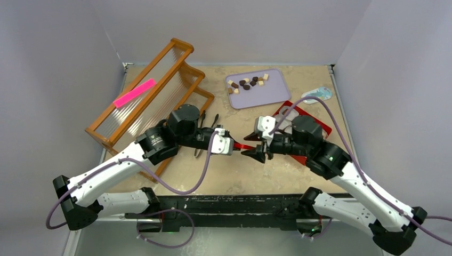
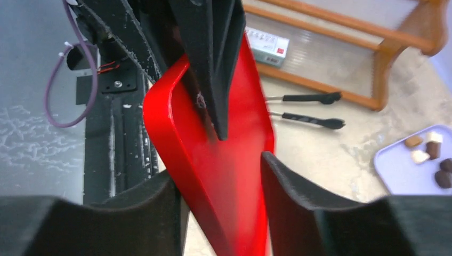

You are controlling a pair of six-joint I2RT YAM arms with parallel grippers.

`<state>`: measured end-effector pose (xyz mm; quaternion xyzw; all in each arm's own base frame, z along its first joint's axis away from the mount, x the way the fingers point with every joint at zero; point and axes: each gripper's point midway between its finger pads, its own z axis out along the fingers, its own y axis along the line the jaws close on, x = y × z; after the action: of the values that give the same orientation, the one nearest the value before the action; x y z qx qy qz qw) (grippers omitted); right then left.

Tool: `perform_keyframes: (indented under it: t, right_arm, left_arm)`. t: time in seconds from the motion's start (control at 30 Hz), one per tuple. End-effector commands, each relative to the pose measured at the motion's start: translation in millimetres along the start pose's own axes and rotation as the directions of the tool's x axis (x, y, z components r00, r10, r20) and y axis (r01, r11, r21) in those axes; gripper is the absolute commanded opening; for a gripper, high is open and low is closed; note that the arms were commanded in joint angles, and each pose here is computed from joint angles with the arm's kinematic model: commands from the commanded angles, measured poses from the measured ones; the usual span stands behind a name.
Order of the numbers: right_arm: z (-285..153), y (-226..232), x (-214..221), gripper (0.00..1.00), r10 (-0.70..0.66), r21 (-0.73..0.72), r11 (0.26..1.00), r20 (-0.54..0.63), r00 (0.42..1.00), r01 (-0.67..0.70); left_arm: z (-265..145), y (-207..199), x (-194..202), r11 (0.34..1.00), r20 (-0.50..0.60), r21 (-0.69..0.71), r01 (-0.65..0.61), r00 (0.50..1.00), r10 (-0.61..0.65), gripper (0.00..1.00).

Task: Pack the chocolate

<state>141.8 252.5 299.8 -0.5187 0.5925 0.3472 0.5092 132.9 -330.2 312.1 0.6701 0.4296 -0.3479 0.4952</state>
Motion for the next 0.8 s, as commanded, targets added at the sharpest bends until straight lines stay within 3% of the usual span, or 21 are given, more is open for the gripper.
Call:
perform_keyframes:
  t: [0.0,0.1,0.2,0.27,0.33,0.43,0.5,0.63,0.77]
  right_arm:
    - [4.4,-7.8,-13.3,0.4,0.027,0.024,0.999,0.02,0.999,-0.028]
    - [9.0,-10.1,-6.5,0.18,0.144,0.056,0.988,0.021,0.989,-0.145]
    - [13.5,-25.8,-1.2,0.0,0.263,0.159,0.95,0.05,0.964,-0.267]
    - [19.1,-27.7,-3.0,0.0,0.325,0.162,0.929,0.074,0.943,-0.333]
    - [21.6,-34.6,-7.6,0.0,0.373,0.19,0.902,0.11,0.921,-0.388]
    - [16.1,-62.8,-7.1,0.0,0.421,0.333,0.831,0.145,0.896,-0.444]
    - [11.8,-80.1,-7.7,0.0,0.419,0.398,0.803,0.153,0.895,-0.444]
    - [-11.1,-117.7,-15.6,0.0,0.481,0.486,0.704,0.212,0.851,-0.518]
    - [-32.8,-137.8,-29.0,0.0,0.535,0.457,0.647,0.299,0.791,-0.61]
  left_arm:
    - [0.6,7.2,-29.6,1.0,0.105,-0.009,-0.009,0.994,0.01,0.0]
    - [-0.9,18.9,-32.5,0.997,0.117,-0.08,0.023,0.993,-0.014,0.04]
    - [-12.0,57.2,-32.3,0.94,0.115,-0.302,0.157,0.985,-0.128,0.29]
    - [-25.6,85.1,-32.7,0.862,0.129,-0.454,0.226,0.974,-0.187,0.43]
    - [-37.6,105.2,-33.3,0.794,0.132,-0.55,0.261,0.965,-0.226,0.5]
    - [-59.8,136.6,-23.7,0.626,0.167,-0.681,0.38,0.913,-0.372,0.66]
    - [-70.0,146.9,-17.8,0.56,0.2,-0.698,0.445,0.873,-0.444,0.69]
    - [-70.9,151.6,-8.1,0.514,0.279,-0.647,0.563,0.802,-0.528,0.77]
    - [-67.1,161.5,14.6,0.454,0.328,-0.579,0.678,0.703,-0.631,0.77]
